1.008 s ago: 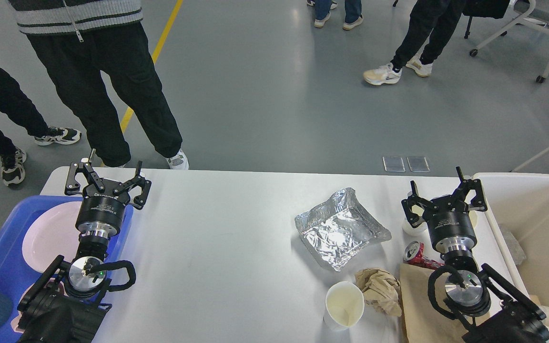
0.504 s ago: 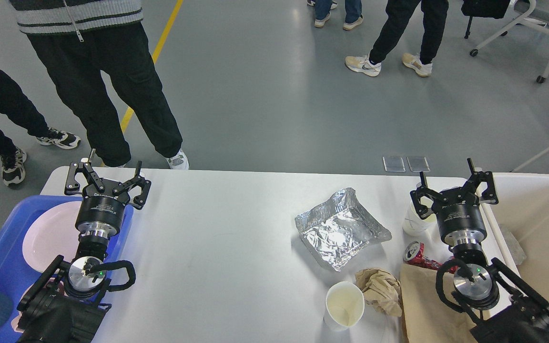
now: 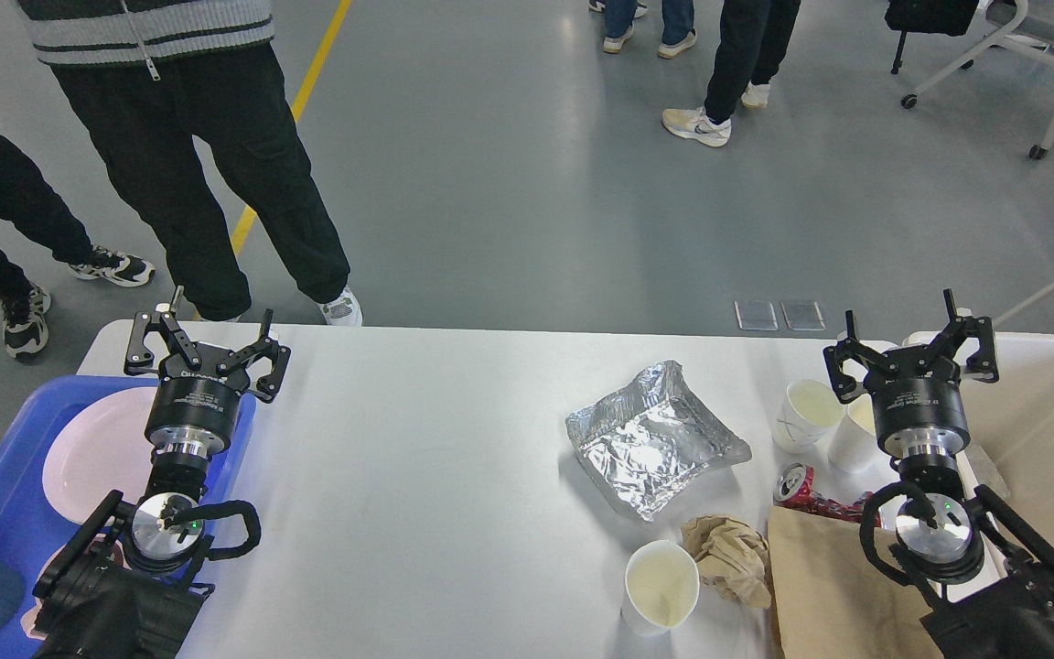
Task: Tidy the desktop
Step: 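Raise the right gripper up and away from the paper bag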
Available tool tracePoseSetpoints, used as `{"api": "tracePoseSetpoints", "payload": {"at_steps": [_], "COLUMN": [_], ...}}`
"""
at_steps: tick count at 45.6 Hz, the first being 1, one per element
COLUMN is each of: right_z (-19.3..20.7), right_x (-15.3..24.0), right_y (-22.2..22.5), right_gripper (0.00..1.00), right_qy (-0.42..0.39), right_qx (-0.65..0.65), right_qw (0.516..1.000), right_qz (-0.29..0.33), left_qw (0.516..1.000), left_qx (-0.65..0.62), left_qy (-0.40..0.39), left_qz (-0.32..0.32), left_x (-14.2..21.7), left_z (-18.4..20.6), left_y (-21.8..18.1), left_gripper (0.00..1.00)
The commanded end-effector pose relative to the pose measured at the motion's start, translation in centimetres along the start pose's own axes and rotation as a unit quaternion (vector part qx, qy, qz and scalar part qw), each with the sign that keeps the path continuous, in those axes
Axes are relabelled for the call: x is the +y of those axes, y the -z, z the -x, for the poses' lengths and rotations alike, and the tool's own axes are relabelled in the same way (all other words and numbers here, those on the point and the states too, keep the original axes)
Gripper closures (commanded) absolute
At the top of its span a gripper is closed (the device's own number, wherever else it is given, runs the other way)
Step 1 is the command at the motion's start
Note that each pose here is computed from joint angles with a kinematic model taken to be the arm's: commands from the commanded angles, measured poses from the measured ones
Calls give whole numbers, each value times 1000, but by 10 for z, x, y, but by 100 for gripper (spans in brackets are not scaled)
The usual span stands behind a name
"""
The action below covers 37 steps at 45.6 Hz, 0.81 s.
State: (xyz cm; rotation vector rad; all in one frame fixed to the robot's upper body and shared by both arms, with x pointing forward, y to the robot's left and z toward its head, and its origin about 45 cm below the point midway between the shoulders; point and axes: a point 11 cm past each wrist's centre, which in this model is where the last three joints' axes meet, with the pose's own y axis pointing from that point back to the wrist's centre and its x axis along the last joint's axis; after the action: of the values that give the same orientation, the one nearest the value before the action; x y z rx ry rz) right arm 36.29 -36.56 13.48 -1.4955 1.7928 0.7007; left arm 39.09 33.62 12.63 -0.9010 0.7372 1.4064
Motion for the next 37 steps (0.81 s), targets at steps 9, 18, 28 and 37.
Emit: {"api": "tracePoseSetpoints", "payload": {"at_steps": [9, 18, 28, 37], "right_z": [-9, -2, 24, 22], "right_x": [7, 3, -16, -28], "right_y": [-4, -4, -5, 38], "right_gripper": [0, 0, 0, 0], "right_qy": [-10, -5, 31, 60], "right_qx": [3, -4, -1, 98], "right_qw": [1000, 1000, 999, 992], "right_qz": [8, 6, 28, 44], "left_qw": [1000, 1000, 1000, 1000], "left_qx": [0, 0, 0, 0], "left_qy": [0, 1, 1, 1], "left_qz": [0, -2, -1, -1], "left_x": [0, 0, 0, 0], "left_z": [0, 0, 0, 0], "left_y": [0, 0, 1, 0], "left_gripper": [4, 4, 4, 4]}}
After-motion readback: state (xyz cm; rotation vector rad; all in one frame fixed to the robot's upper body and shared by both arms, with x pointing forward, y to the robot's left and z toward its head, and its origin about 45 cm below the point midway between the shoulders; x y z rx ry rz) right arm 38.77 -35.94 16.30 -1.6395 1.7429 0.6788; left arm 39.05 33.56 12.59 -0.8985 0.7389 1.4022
